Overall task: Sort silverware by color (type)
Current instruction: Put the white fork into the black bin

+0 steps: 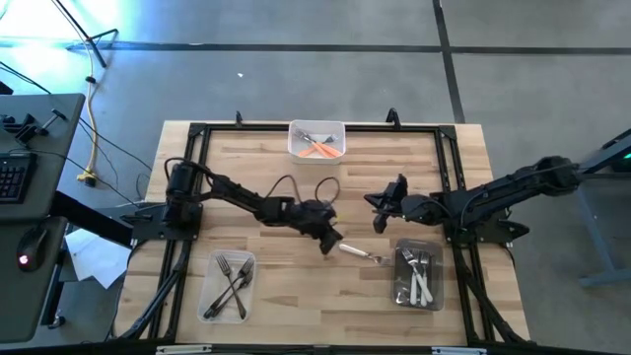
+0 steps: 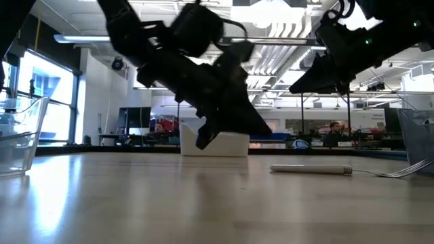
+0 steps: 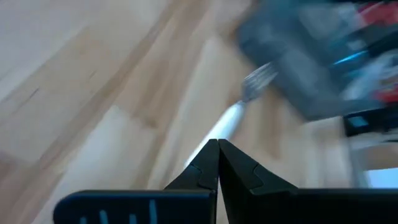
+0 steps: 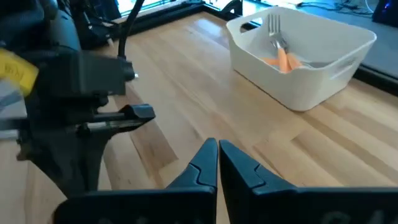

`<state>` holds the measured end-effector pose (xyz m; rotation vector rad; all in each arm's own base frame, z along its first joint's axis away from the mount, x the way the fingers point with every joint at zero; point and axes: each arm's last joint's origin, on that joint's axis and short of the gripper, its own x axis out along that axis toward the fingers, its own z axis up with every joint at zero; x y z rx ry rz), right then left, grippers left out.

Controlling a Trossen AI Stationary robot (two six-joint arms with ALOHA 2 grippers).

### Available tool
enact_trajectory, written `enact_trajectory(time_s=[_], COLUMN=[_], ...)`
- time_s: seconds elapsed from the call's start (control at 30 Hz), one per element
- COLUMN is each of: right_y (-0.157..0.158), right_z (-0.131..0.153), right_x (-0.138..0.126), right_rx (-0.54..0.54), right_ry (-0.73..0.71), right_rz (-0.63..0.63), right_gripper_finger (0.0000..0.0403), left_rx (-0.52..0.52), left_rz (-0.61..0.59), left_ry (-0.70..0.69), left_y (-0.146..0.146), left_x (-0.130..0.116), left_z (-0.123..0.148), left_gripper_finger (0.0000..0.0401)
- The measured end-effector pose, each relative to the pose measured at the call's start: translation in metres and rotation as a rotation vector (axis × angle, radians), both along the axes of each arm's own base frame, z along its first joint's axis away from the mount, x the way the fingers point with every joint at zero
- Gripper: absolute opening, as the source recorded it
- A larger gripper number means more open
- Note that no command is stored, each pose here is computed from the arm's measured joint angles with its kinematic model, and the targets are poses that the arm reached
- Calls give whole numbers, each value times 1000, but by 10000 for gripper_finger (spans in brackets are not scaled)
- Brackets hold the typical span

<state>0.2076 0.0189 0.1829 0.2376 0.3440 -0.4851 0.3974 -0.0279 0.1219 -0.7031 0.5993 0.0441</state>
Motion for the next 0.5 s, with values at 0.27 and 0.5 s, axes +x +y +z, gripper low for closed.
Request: enact_trajectory(time_s=[0.27,0.5], right_y=[13,35], right_z=[36,62], right_x=[38,87], right_rx=[-69,-31], right_ry=[71,390], right_rz=[40,66], right_gripper_finger=[0,1], left_rx=[97,280], left_rz=[-49,-136], left_ry=[-216,-267], left_y=[11,16], left_x=[-51,-98], left_z=[7,20], left_gripper_finger=[0,0])
